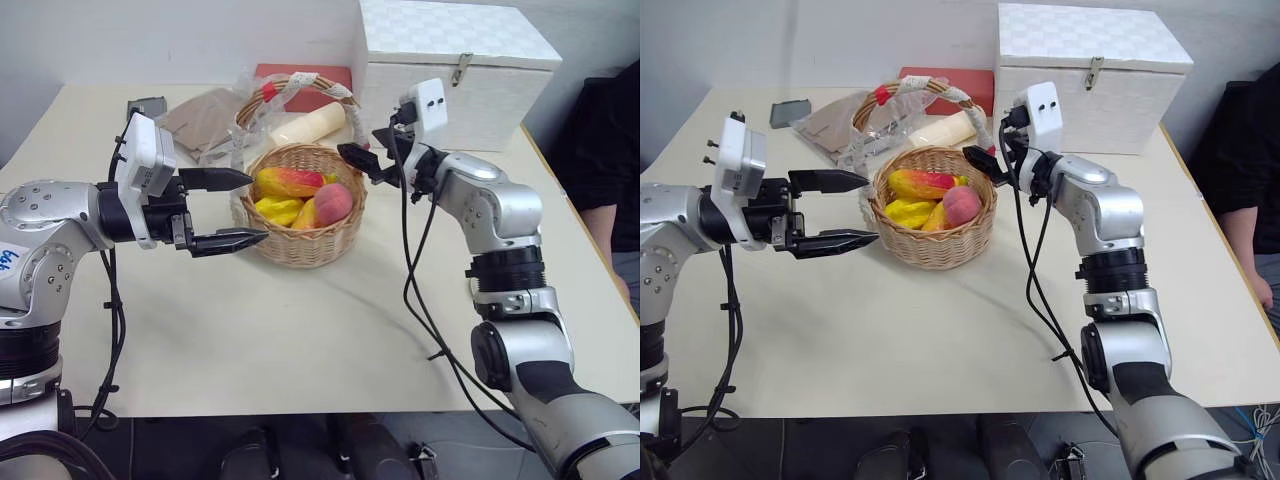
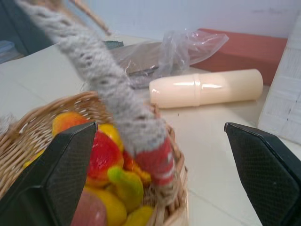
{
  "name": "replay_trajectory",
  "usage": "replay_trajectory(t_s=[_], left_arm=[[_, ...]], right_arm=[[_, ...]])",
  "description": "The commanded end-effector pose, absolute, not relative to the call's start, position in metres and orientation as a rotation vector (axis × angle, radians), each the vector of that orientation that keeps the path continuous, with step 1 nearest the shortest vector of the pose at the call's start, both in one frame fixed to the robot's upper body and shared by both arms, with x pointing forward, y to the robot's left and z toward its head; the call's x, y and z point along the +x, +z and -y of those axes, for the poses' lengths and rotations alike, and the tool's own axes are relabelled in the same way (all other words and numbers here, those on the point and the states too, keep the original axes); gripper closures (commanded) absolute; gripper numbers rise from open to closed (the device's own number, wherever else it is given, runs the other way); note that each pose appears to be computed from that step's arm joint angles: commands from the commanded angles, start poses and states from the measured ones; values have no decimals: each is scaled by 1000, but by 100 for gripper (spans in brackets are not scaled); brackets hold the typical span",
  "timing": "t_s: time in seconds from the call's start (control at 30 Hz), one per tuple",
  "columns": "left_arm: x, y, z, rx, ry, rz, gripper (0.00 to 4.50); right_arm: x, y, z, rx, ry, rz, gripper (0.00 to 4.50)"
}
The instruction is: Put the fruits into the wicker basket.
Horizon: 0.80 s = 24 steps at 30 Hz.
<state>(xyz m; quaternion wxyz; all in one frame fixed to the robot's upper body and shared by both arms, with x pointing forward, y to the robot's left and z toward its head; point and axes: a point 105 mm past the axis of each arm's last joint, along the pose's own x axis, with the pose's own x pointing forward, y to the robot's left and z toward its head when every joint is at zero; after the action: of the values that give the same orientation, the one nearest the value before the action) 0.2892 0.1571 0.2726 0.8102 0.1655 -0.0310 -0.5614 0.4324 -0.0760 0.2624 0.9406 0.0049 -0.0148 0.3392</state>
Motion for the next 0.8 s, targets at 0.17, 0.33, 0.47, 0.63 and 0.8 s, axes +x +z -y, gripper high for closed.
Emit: replay_trajectory(t_s=[0.17,0.33,0.47,0.63,0.8], left_arm=[[284,284,-160,393,-1176,112,0],[283,283,-161,394,-1172,109,0],[285,284,-158,393,-1182,114,0],[287,284,-151,387,-1215,122,0],[285,283,-137,365,-1286,139,0]], right_arm=[[446,268,77,-19,645,97,129],[443,277,78,6,658,146,308],[433,285,82,14,680,197,428],[411,300,104,5,672,281,429],[381,312,169,-98,523,342,429]])
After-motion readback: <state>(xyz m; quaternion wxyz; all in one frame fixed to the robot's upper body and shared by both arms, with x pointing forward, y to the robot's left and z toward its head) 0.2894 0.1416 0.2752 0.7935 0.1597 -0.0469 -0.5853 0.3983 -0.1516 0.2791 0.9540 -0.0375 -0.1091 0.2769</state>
